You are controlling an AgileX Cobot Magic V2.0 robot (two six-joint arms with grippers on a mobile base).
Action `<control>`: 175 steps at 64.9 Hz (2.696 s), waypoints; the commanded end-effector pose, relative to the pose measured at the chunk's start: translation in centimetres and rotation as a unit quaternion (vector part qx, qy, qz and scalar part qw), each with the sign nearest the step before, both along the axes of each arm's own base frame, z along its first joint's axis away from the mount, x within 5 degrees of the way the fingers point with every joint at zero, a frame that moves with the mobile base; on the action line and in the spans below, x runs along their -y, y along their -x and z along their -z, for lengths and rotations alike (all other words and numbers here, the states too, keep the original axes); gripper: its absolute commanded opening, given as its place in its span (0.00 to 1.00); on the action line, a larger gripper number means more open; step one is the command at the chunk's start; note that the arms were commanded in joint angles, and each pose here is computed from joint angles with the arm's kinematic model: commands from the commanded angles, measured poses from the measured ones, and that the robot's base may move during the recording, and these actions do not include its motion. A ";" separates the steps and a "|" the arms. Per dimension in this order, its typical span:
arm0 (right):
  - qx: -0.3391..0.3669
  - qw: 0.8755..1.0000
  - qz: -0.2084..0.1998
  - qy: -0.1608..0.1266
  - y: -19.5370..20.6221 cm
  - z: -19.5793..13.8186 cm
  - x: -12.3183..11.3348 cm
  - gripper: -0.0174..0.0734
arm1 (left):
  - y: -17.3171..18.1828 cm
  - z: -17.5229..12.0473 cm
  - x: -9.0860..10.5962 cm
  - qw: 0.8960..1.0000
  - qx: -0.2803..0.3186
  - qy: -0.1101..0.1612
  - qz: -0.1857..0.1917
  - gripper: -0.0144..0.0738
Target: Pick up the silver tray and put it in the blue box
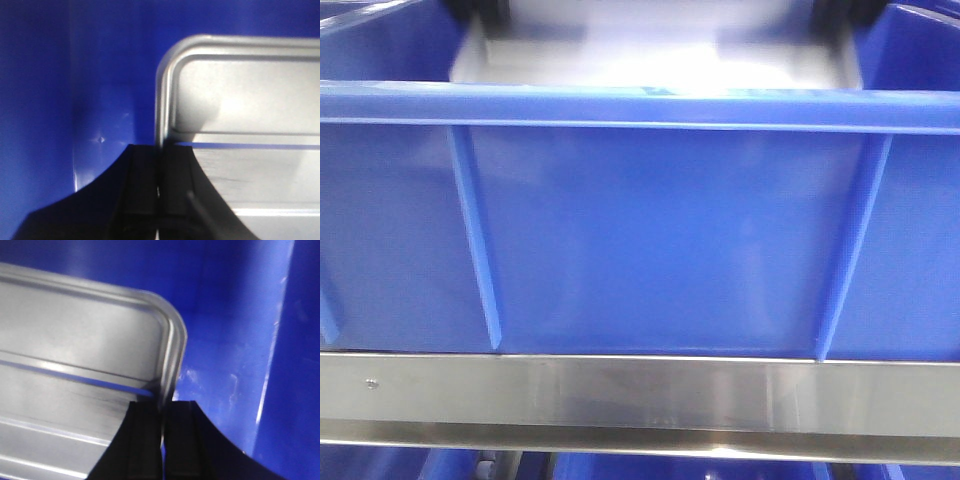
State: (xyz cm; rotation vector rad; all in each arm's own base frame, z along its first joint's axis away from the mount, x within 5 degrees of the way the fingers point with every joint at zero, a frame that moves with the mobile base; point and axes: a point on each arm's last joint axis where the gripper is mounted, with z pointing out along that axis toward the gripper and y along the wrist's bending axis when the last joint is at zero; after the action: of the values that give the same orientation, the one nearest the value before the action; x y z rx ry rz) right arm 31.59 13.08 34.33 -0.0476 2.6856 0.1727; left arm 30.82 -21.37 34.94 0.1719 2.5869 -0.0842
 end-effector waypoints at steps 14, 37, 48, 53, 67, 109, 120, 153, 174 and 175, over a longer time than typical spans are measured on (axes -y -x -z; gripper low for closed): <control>0.009 1.000 -0.007 0.026 -2.7 2.1 -0.4 0.25 | -3.2 2.2 0.0 0.999 0.017 -0.030 0.004 0.07; 0.011 0.999 0.003 0.033 -3.7 2.8 0.3 0.38 | -4.3 2.8 -0.2 0.999 0.012 -0.001 0.033 0.36; 0.013 0.999 -0.002 0.042 -3.7 2.8 0.5 0.77 | -4.3 2.7 -0.1 0.999 0.017 0.001 0.038 0.58; 0.015 0.999 -0.003 0.051 -3.7 2.8 0.6 0.90 | -4.3 2.7 0.0 0.999 0.014 0.004 0.043 0.63; 0.029 0.998 -0.001 0.049 -3.3 1.1 0.8 0.82 | -3.9 2.0 -0.2 0.999 0.019 0.009 0.047 0.64; 0.171 0.985 -0.012 0.038 7.3 -4.7 5.4 0.26 | 7.0 -6.1 -6.3 0.989 0.104 0.042 0.099 0.06; 0.242 0.969 -0.036 0.028 11.5 -5.3 6.9 0.26 | 11.4 -5.8 -8.9 0.979 0.157 0.070 0.114 0.06; 0.451 0.889 -0.073 0.006 24.0 -3.9 11.4 0.26 | 24.0 -3.5 -16.7 0.895 0.371 0.166 0.185 0.06; 0.526 0.847 -0.078 -0.014 27.0 -0.1 12.2 0.26 | 27.8 -2.1 -19.9 0.851 0.459 0.130 0.219 0.06; 0.529 0.845 -0.078 -0.015 27.0 0.0 12.2 0.26 | 27.9 -2.0 -20.0 0.851 0.460 0.131 0.218 0.06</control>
State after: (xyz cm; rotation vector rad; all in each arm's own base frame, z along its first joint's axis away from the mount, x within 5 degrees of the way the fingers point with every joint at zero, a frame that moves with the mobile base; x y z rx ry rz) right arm 4.71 0.78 32.97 -0.2569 1.7156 0.1693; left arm 3.32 -1.58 35.56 0.5556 1.6421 -0.3931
